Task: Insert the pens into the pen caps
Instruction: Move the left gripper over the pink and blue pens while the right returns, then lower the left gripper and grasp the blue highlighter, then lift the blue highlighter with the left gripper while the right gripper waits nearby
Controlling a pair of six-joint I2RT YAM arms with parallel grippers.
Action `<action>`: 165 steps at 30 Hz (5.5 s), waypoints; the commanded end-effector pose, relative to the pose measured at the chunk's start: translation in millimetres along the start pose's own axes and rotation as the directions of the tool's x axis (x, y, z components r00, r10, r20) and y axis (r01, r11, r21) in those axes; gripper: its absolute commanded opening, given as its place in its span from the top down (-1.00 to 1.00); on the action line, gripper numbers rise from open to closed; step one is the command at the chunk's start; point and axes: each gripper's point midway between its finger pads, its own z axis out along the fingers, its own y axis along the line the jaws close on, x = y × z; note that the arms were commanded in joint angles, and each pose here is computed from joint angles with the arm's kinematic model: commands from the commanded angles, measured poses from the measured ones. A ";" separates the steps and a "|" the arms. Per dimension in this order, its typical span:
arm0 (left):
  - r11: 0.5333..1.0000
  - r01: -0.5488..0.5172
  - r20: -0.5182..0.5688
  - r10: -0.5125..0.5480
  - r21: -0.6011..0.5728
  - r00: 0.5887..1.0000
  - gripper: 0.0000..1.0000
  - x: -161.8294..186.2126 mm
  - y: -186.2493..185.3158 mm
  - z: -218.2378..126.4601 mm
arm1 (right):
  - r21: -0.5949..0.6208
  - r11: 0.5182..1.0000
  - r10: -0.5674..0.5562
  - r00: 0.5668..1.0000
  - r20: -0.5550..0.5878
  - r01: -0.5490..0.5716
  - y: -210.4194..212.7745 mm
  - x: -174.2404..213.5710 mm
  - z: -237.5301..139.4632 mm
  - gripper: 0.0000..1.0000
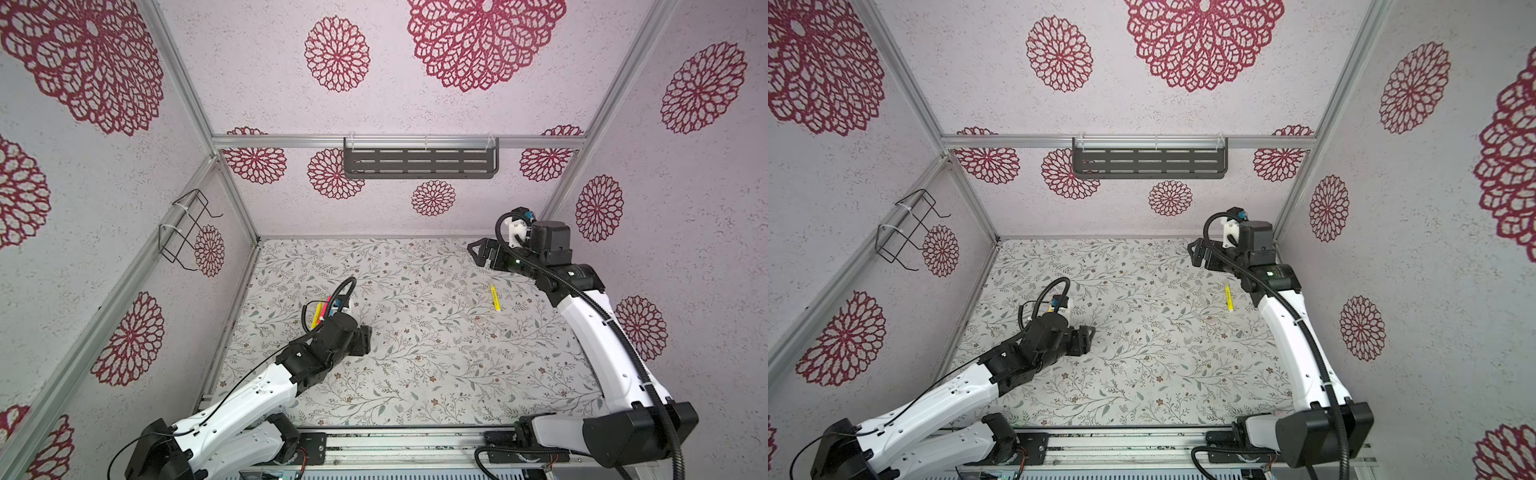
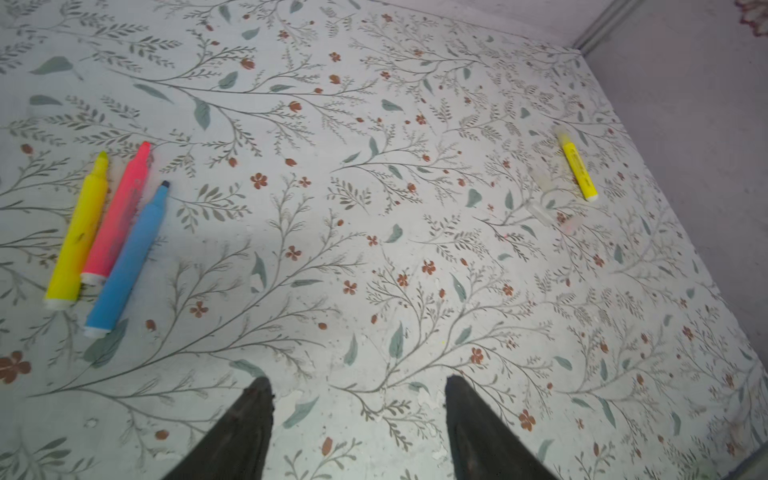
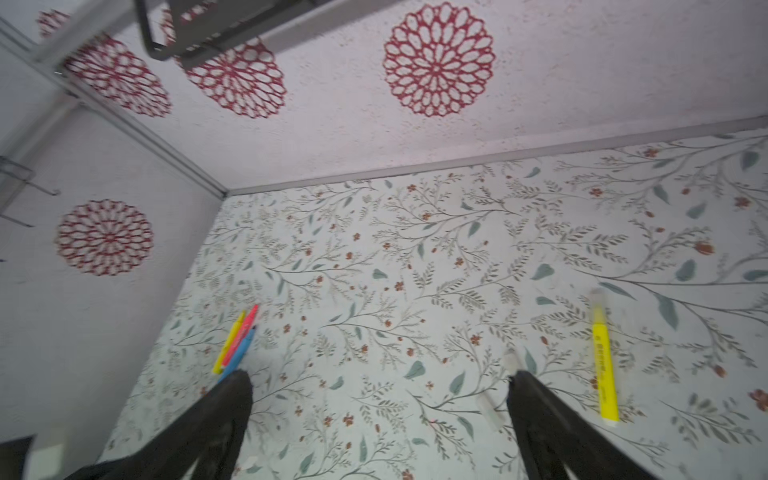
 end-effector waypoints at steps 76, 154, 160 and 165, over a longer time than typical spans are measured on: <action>0.921 0.171 -0.234 -0.263 -0.351 0.936 -0.03 26.3 153.8 103.9 | -0.395 0.915 0.062 0.996 -0.069 -0.084 48.2 129.8 -27.3 -0.62; 0.965 -0.234 -0.554 0.133 -0.115 0.822 0.34 125.9 5.7 97.2 | -0.312 0.948 0.078 0.997 0.018 -0.069 43.7 117.9 -64.5 -0.56; 0.961 -0.259 -0.605 0.147 -0.101 0.783 0.50 136.6 4.9 102.0 | -0.288 0.956 0.069 0.998 0.016 -0.061 40.0 120.0 -65.4 -0.58; 0.954 -0.285 -0.636 0.164 -0.091 0.754 0.79 151.8 4.9 105.7 | -0.276 0.959 0.066 0.998 0.013 -0.060 37.2 121.9 -64.3 -0.59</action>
